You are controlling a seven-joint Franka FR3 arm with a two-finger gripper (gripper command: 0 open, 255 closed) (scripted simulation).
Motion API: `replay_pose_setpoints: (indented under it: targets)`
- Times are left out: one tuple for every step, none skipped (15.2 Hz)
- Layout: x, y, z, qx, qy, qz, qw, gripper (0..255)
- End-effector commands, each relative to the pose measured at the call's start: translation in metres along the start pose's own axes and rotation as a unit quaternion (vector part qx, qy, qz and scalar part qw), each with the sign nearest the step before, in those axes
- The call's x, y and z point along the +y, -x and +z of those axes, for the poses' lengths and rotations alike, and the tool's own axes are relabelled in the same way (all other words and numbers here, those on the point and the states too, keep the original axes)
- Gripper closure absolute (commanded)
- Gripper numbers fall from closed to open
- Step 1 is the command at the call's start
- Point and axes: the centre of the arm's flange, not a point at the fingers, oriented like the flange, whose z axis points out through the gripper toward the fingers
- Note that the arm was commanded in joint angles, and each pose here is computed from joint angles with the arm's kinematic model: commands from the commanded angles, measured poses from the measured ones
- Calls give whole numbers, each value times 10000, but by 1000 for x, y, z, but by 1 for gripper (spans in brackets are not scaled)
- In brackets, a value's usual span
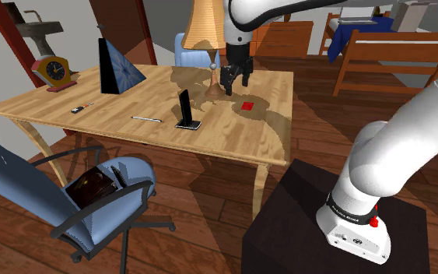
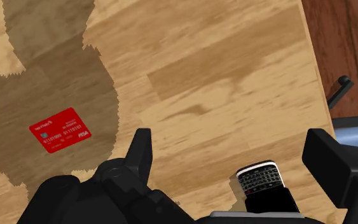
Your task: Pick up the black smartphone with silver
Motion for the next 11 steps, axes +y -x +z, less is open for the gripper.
replay_pose_setpoints:
  targets:
    - [-11, -28, 1, -22, -28, -97, 9999, 0]
    - [-15, -41, 2, -32, -42, -145, 9999, 0]
    - [-20, -53, 2, -42, -56, -192, 9998, 0]
    - [-24, -66, 3, -52, -70, -239, 9997, 0]
    - [-29, -78, 3, -62, -83, -286, 9995, 0]
    - [-34, -91, 4, -72, -97, -334, 9994, 0]
    - [-39, -103, 4, -82, -111, -381, 9992, 0]
    - [-44, -115, 5, -92, -124, -428, 9990, 0]
    - [-49, -128, 5, -102, -138, -475, 9987, 0]
    - [-54, -140, 6, -112, -152, -522, 9985, 0]
    - [-60, -152, 6, -122, -166, -569, 9982, 0]
